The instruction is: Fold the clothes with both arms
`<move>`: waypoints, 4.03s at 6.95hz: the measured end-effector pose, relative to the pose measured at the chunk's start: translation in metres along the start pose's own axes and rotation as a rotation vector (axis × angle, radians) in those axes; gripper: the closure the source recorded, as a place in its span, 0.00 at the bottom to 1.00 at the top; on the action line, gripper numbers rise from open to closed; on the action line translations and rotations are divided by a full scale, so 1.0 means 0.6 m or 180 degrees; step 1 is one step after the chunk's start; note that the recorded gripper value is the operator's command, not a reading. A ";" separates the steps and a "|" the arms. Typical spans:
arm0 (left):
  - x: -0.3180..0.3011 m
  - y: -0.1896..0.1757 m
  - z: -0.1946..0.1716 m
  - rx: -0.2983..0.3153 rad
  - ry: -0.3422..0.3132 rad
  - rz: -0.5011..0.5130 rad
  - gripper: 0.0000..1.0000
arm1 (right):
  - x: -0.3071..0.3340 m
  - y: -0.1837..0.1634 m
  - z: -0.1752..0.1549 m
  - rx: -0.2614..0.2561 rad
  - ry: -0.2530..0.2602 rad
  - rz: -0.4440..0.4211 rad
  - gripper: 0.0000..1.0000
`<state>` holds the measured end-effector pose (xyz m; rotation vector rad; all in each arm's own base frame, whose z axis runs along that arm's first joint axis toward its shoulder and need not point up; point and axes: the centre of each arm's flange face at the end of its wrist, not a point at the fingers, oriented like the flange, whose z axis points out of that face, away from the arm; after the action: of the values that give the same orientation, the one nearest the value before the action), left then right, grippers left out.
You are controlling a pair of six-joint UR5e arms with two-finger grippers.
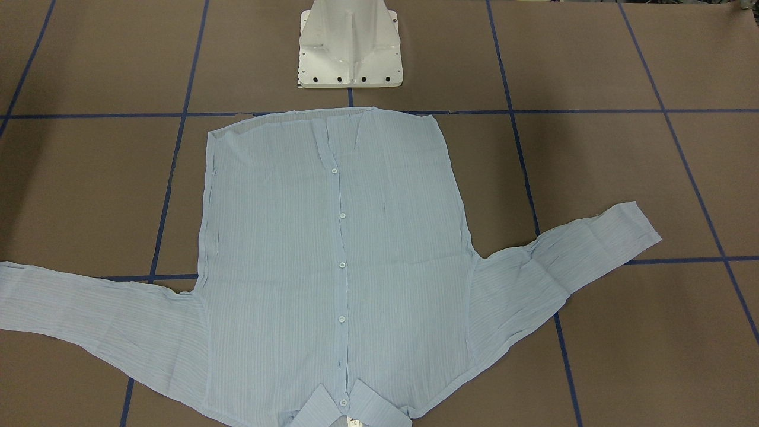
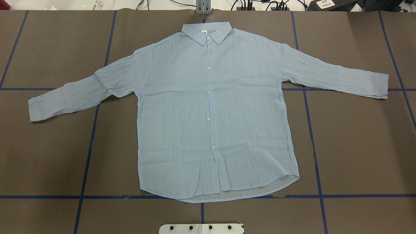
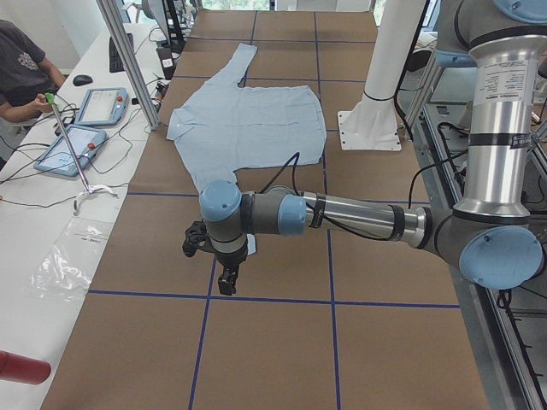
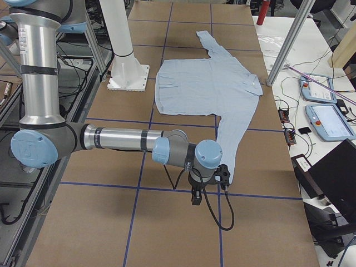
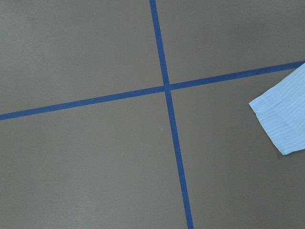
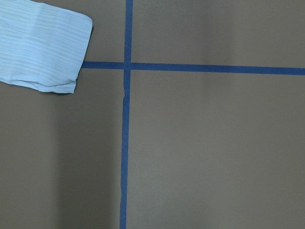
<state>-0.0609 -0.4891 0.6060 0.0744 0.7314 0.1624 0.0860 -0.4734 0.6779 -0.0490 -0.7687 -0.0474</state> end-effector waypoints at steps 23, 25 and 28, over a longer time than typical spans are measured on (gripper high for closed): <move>0.080 -0.106 -0.073 0.0911 0.0096 0.0881 0.00 | -0.187 -0.243 0.169 0.0892 -0.0039 -0.1443 0.01; 0.082 -0.107 -0.075 0.0917 0.0096 0.0886 0.00 | -0.179 -0.259 0.188 0.0814 -0.0018 -0.1557 0.10; 0.085 -0.111 -0.079 0.0932 0.0092 0.0901 0.00 | -0.160 -0.296 0.221 0.0645 -0.0001 -0.1630 0.09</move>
<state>-0.0472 -0.5453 0.5290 0.4566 0.7677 0.3261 -0.0858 -0.6401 0.7112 0.3419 -0.7673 -0.4551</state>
